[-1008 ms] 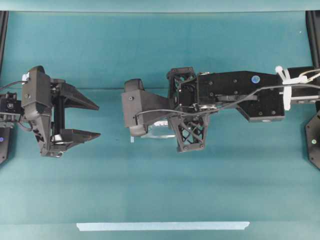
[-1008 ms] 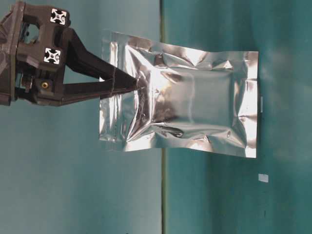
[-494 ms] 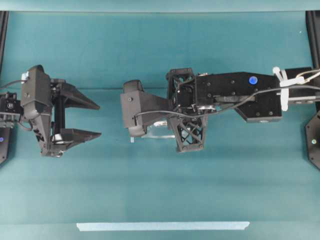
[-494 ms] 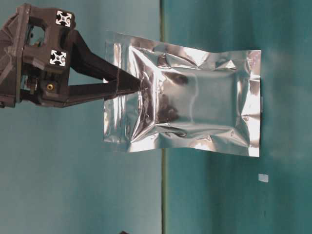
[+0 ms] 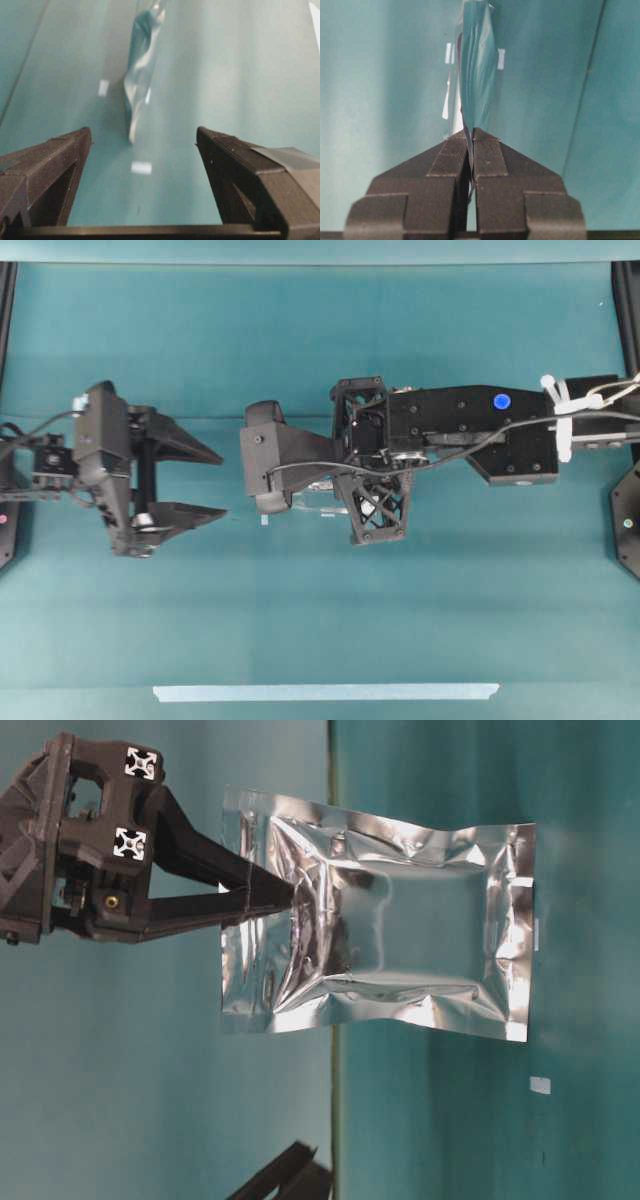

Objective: Hand over the silver zip bag and make it stand upright.
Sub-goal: 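Open the left gripper and move it toward the hanging bag, then close the left gripper on the bag's lower edge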

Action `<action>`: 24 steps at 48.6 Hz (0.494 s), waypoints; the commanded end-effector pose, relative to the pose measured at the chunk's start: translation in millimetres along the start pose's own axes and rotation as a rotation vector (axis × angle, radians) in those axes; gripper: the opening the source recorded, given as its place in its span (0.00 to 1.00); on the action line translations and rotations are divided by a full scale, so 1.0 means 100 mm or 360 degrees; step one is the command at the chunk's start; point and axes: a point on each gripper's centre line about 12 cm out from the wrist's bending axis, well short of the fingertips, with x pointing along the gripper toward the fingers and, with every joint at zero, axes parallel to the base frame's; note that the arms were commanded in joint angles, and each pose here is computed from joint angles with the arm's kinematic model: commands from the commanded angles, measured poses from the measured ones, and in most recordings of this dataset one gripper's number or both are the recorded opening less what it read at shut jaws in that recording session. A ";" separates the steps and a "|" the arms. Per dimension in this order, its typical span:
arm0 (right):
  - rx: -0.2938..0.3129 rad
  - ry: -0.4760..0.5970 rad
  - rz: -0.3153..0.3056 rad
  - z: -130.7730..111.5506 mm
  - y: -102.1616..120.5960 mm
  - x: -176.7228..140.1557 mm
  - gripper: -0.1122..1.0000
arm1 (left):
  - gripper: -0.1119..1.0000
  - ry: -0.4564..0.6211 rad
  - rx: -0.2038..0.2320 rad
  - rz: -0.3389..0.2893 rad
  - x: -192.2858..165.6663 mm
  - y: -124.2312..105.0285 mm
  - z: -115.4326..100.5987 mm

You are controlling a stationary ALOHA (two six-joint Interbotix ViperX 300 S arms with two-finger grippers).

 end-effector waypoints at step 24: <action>-0.0036 -0.0040 -0.0006 0.03 0.04 -0.05 0.11 | 0.94 -0.0084 -0.0006 -0.0017 0.52 0.01 -0.09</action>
